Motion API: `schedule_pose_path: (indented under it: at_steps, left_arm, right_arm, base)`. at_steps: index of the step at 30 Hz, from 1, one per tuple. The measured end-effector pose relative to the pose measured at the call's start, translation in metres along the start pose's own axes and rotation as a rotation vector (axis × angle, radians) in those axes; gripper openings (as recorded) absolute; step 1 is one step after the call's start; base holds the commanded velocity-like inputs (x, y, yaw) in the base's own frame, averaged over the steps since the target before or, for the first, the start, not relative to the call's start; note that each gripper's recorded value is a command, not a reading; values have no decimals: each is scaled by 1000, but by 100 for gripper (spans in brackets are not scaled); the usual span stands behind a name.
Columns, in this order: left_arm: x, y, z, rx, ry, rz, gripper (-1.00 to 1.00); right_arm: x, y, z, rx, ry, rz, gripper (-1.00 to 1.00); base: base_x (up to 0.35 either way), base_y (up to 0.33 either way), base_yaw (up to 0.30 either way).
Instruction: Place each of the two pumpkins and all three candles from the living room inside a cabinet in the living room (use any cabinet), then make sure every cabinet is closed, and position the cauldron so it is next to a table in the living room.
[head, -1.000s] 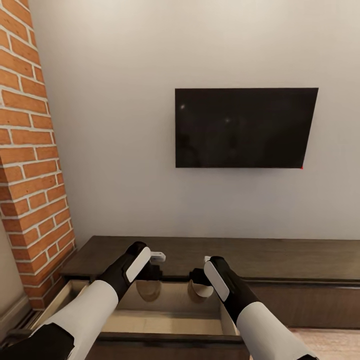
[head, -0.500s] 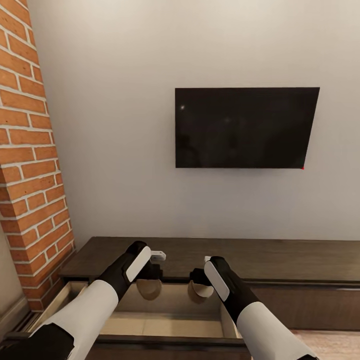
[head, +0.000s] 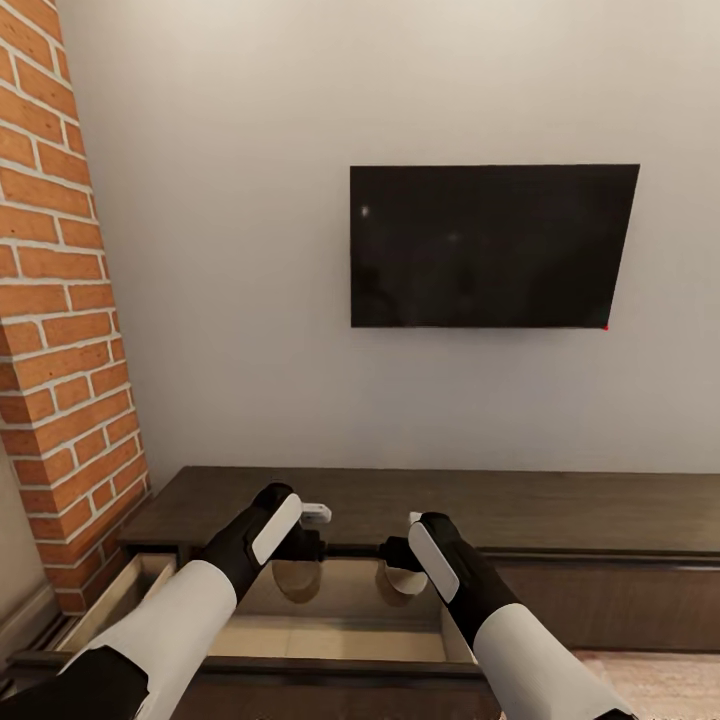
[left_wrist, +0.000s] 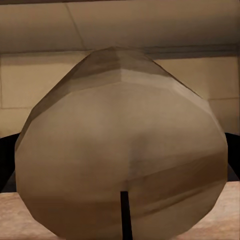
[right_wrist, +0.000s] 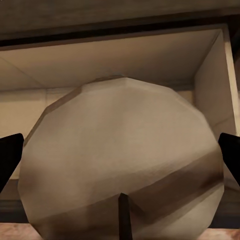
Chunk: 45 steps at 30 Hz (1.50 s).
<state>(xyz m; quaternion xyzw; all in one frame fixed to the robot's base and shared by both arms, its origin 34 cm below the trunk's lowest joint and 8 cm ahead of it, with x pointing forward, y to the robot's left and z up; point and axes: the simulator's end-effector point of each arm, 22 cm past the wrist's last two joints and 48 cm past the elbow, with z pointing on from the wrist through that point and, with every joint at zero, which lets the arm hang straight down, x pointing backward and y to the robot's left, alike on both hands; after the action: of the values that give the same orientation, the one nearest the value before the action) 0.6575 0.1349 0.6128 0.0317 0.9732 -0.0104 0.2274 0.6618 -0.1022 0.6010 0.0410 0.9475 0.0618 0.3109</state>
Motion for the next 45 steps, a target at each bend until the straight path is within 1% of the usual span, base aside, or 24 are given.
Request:
schedule_pose_path:
  at_steps: [40, 43, 45]
  left_arm:
    - [60, -6, 69, 6, -1, 4, -100]
    - [63, -6, 75, 7, 11, 4, -100]
    - [62, -7, 75, 7, 10, 4, -100]
  right_arm:
    - [70, -14, 58, 0, -1, 0, -100]
    - [74, -16, 63, 2, 11, 2, -100]
    - [74, -15, 63, 2, 10, 2, -100]
  base:
    - [0, 0, 0]
    - [0, 0, 0]
    - [0, 0, 0]
